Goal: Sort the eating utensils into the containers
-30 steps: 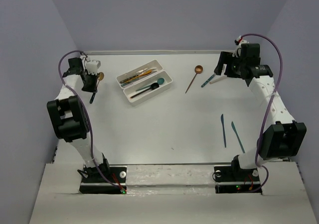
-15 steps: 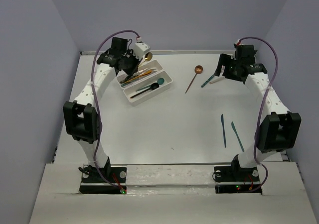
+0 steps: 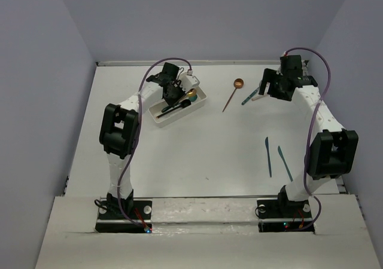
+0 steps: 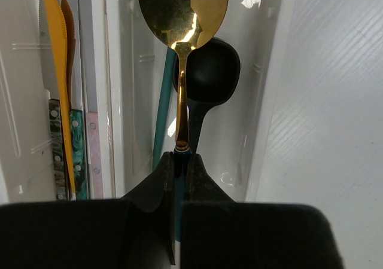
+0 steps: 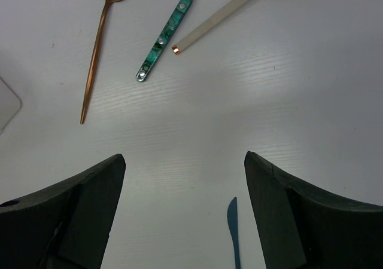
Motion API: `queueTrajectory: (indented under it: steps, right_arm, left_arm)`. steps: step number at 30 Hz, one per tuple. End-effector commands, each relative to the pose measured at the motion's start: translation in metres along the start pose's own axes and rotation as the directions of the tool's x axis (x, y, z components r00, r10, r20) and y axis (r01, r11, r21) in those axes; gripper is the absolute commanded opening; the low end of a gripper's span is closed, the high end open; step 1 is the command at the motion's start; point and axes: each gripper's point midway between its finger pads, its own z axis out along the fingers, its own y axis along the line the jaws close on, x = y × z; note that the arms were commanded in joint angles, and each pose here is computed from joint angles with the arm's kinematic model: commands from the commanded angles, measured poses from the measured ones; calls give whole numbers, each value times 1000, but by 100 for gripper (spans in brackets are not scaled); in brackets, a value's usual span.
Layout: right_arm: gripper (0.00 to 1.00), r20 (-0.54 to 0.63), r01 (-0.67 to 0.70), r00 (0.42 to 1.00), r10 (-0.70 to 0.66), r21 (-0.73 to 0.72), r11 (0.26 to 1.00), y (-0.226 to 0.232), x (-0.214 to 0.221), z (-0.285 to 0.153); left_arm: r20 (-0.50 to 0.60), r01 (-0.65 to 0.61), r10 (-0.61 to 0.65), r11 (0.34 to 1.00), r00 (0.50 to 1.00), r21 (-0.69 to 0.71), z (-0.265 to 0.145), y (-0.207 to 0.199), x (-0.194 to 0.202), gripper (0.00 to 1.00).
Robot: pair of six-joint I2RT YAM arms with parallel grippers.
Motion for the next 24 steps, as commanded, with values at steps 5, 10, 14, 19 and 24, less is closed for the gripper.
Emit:
queueTrajectory:
  steps: [5,10,14,19,24]
  right_arm:
    - [86,59,-76,996,70,109,991,-15,-24,3]
    - [82,66,-175,984,166,181,968,-34,-26,18]
    - [77,22,-330,943,332,189,925,-43,-20,58]
    - [73,17,-472,880,475,158,867,-41,-30,108]
    - [72,72,-492,871,487,134,860,-38,-61,135]
  left_arm:
    - [-15,8,-10,991,1000,-130,17,18,3,9]
    - [-26,-2,-1,991,1000,-137,15,14,7,45]
    - [-4,16,-17,987,1000,-161,4,19,-2,63]
    - [34,42,-36,981,999,-188,-15,29,-24,68]
    - [46,57,-49,978,998,-199,-34,30,-30,68]
